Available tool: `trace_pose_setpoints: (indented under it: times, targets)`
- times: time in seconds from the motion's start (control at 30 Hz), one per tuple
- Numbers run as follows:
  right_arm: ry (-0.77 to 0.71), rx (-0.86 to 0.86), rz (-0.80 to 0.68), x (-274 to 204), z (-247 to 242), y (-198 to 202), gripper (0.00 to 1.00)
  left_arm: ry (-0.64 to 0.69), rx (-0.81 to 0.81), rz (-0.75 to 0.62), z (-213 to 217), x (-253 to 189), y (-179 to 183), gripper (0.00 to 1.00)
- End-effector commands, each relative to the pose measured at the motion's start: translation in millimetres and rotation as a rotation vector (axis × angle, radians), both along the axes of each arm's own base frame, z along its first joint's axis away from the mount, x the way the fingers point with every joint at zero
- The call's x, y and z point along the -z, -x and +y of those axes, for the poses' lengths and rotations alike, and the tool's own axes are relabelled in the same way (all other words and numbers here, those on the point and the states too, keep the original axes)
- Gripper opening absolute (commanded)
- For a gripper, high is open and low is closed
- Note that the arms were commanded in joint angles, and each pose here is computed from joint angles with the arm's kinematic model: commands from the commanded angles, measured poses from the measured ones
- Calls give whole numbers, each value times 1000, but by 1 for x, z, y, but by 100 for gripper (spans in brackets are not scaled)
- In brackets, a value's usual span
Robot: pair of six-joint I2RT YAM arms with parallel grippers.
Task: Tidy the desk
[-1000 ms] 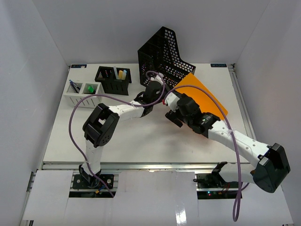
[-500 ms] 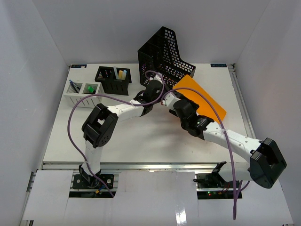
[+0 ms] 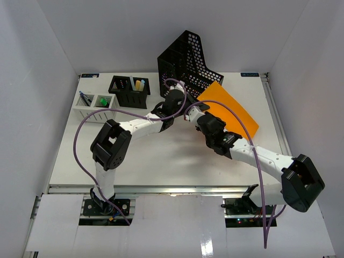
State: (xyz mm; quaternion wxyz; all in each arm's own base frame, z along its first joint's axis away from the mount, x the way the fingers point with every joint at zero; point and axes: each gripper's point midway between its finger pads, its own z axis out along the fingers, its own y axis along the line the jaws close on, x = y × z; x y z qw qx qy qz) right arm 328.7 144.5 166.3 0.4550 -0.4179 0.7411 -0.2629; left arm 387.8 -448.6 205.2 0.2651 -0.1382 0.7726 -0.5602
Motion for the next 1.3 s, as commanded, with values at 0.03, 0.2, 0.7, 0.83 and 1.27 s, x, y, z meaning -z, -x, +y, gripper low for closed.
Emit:
trace_pose_setpoints:
  times: [0.03, 0.2, 0.7, 0.83, 1.27]
  targets:
    - [-6, 35, -16, -1, -6, -5, 26, 141, 14, -117, 4, -84, 12, 0]
    - [-17, 33, -27, -7, -7, -5, 8, 151, 14, -123, 5, -89, 13, 0]
    - [-191, -79, -58, -71, -20, -3, 8, 181, 22, -312, 22, -150, 0, 80]
    - [-300, -59, -104, -100, -43, -12, 8, 170, 10, -385, 34, -174, -4, 81]
    - [-661, -226, -189, -199, -41, -37, 8, -66, -105, -698, 119, -215, 15, 88]
